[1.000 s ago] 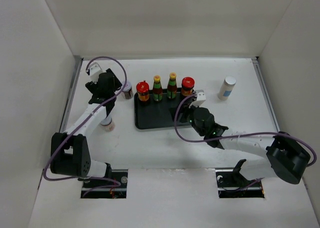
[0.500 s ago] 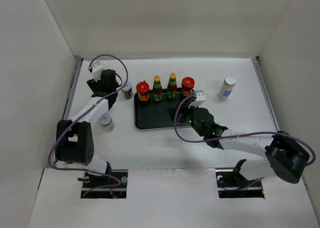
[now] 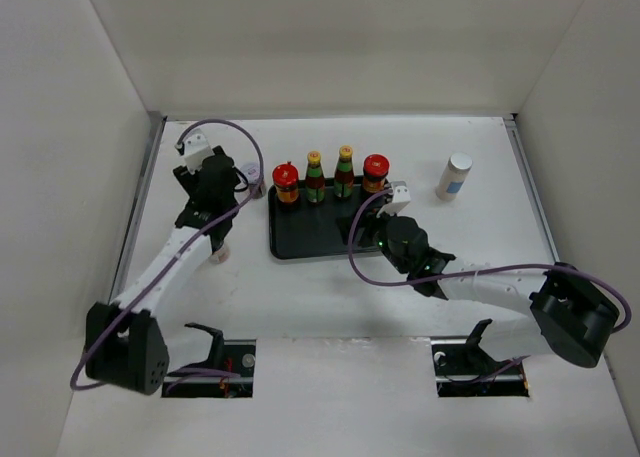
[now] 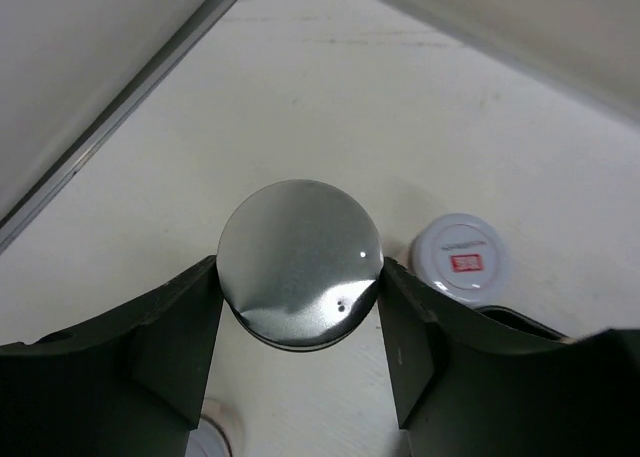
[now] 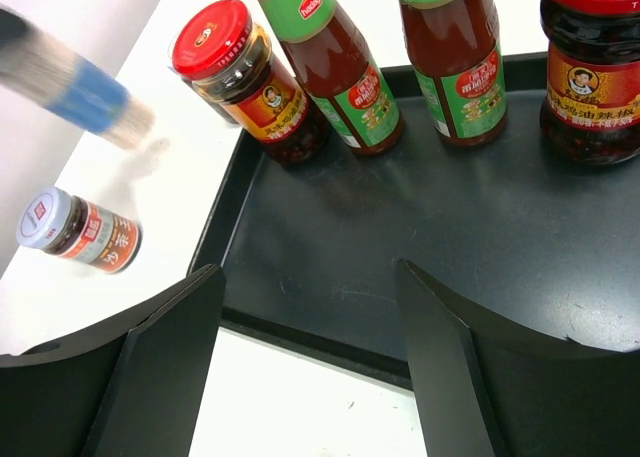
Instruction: Organize the condiment bottles
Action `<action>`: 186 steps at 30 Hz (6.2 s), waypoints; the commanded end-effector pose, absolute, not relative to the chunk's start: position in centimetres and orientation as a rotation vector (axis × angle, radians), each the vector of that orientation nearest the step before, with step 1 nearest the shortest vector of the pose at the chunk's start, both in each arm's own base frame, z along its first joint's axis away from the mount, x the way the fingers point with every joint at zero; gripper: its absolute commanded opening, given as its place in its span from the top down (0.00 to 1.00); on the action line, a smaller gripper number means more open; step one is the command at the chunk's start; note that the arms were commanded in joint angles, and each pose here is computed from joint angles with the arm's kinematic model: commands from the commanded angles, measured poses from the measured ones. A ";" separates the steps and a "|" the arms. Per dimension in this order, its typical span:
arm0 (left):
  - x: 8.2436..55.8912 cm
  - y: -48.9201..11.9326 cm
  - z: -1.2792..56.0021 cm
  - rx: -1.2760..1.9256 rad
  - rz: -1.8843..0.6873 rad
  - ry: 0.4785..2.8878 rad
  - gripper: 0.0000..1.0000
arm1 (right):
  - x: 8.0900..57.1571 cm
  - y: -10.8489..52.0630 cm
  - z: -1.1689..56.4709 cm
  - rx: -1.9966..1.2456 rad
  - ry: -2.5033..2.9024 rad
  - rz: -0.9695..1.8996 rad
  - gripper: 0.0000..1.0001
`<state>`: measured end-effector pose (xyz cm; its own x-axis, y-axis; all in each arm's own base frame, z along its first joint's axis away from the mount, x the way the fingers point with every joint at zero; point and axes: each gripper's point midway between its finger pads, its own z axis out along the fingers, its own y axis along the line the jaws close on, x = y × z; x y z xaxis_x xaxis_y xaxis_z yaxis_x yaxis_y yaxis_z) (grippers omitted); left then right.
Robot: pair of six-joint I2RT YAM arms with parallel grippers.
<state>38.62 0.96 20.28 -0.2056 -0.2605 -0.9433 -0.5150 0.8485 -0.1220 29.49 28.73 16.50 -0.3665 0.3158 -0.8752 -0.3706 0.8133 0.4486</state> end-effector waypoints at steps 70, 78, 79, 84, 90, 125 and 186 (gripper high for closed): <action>28.4 -11.4 19.7 -0.448 -0.482 1.509 0.76 | 37.6 11.0 19.8 0.367 1.802 0.006 0.46; 27.6 -11.5 19.7 -0.411 -0.554 1.459 0.83 | 40.6 2.8 23.6 0.485 1.745 -0.229 0.18; 27.6 -11.7 19.5 -0.407 -0.560 1.465 0.82 | 41.0 1.9 23.6 0.495 1.752 -0.260 0.15; 27.6 -11.4 19.2 -0.417 -0.558 1.470 0.75 | 44.4 -1.1 22.0 0.489 1.852 -0.329 0.05; 27.8 -11.5 18.6 -0.419 -0.552 1.489 0.71 | 46.7 -0.9 19.6 0.469 1.953 -0.223 0.03; 28.4 -9.7 18.4 -0.469 -0.532 1.475 0.46 | 37.7 18.4 26.3 0.089 1.779 0.153 0.56; 28.5 2.0 11.1 -0.711 0.332 1.947 0.27 | 30.9 20.0 23.7 0.194 1.613 0.526 0.00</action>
<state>27.75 1.81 10.85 -0.3723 -0.3145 -0.8732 -0.5903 0.8063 -0.0387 30.98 18.99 22.32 -0.1457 0.3791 -0.9138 -0.1398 0.9065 0.3984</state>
